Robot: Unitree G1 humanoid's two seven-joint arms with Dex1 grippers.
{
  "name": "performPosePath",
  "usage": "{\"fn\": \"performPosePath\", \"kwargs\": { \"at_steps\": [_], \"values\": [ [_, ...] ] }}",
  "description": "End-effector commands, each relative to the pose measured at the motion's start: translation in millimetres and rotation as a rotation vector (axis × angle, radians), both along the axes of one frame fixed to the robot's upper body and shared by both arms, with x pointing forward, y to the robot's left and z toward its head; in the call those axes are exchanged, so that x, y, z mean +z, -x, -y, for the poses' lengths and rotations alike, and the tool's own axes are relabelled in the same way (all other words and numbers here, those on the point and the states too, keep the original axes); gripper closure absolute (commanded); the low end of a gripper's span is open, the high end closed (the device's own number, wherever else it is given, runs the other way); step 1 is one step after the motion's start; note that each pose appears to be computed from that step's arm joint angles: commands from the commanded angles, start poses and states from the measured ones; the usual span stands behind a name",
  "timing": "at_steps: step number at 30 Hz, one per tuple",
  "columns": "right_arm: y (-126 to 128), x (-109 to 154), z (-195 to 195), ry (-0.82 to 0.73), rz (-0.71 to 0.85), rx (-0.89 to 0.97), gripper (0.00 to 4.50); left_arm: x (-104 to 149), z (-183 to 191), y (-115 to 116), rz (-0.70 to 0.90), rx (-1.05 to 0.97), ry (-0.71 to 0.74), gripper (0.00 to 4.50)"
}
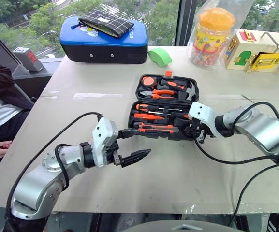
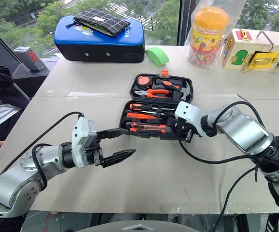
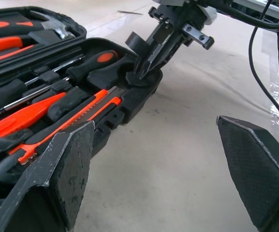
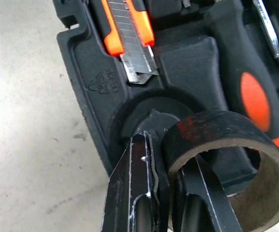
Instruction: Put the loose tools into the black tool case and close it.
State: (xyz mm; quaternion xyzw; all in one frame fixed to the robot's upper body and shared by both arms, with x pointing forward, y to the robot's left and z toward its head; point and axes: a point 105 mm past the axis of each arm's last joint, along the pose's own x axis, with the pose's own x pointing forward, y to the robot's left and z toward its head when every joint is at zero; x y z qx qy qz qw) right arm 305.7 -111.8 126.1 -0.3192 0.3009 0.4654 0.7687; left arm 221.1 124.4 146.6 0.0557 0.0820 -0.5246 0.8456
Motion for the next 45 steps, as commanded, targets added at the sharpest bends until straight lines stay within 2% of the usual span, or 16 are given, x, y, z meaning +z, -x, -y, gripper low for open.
{"fn": "performPosePath", "kwargs": {
  "at_steps": [1, 13, 16, 19, 31, 41, 44, 45],
  "values": [
    [0.9, 8.5, -7.8, -0.016, 0.002, 0.047, 4.47, 10.1, -0.8, 5.7, 0.066, 0.026, -0.010, 0.39],
    [-4.6, 1.6, -12.4, 0.024, -0.021, 0.103, 4.47, 6.9, -0.1, 10.9, 0.072, 0.082, -0.007, 0.39],
    [-3.5, -0.9, -10.3, 0.046, -0.037, 0.120, 3.55, 6.4, -1.5, 10.5, 0.074, 0.094, -0.007, 0.39],
    [-2.9, 3.5, -11.0, 0.044, -0.038, 0.129, 2.32, 5.7, -2.1, 10.5, 0.074, 0.099, -0.007, 0.39],
    [17.5, 33.2, -18.4, -0.066, -0.111, 0.193, 2.32, 4.2, -3.5, 4.9, 0.076, 0.114, 0.007, 0.39],
    [15.9, 24.3, -15.8, -0.070, -0.118, 0.154, 2.32, 4.9, -4.0, -0.7, 0.078, 0.110, 0.011, 0.39],
    [15.4, 41.6, -20.5, -0.170, -0.049, 0.198, 2.32, 5.3, -13.1, -10.3, 0.058, 0.198, 0.058, 0.39],
    [7.0, 57.3, -21.6, -0.259, 0.037, 0.177, 2.32, 5.7, -21.2, -22.2, 0.047, 0.289, 0.093, 0.39]
  ]
}}
